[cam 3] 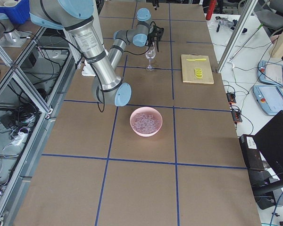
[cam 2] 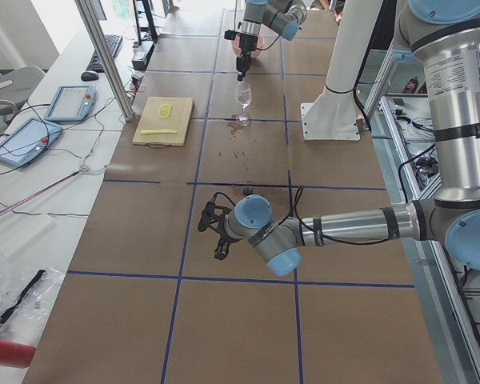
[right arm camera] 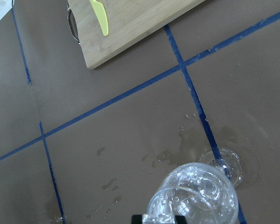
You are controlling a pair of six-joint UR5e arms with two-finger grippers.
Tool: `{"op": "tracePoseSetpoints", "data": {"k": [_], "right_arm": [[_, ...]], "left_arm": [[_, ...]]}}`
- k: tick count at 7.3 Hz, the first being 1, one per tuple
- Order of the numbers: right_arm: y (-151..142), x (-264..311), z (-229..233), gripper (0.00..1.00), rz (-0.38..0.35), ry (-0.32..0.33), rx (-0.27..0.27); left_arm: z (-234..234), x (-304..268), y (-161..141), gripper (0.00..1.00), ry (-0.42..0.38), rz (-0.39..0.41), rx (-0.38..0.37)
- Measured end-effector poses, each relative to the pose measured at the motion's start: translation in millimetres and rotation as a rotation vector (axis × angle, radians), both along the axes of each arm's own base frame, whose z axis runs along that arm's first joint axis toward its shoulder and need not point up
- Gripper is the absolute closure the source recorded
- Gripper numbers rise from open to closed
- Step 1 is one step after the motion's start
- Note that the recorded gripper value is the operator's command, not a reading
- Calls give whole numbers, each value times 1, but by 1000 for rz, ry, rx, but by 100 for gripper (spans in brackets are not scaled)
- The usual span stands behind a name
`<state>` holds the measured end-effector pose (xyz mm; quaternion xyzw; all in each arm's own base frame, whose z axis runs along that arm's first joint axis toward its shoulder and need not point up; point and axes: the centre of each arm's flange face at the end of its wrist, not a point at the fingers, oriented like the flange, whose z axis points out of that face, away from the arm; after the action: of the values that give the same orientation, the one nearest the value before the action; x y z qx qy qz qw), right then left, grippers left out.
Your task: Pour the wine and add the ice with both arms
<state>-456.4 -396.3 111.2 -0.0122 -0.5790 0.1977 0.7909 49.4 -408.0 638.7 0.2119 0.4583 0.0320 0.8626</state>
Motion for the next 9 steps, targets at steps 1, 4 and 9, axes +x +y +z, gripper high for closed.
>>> {"op": "tracePoseSetpoints", "data": {"k": [1,4,9], "right_arm": [[0,-1,1,0,-1,3,-2],[-2,7,5,0,4,3,-4],[-69,149,124,0,-26,131,26]], "left_arm": [[0,0,0,0,0,0,0],[0,0,-1,0,-1,0,-1],[7,-3,-9,0,-75,-26,28]]}}
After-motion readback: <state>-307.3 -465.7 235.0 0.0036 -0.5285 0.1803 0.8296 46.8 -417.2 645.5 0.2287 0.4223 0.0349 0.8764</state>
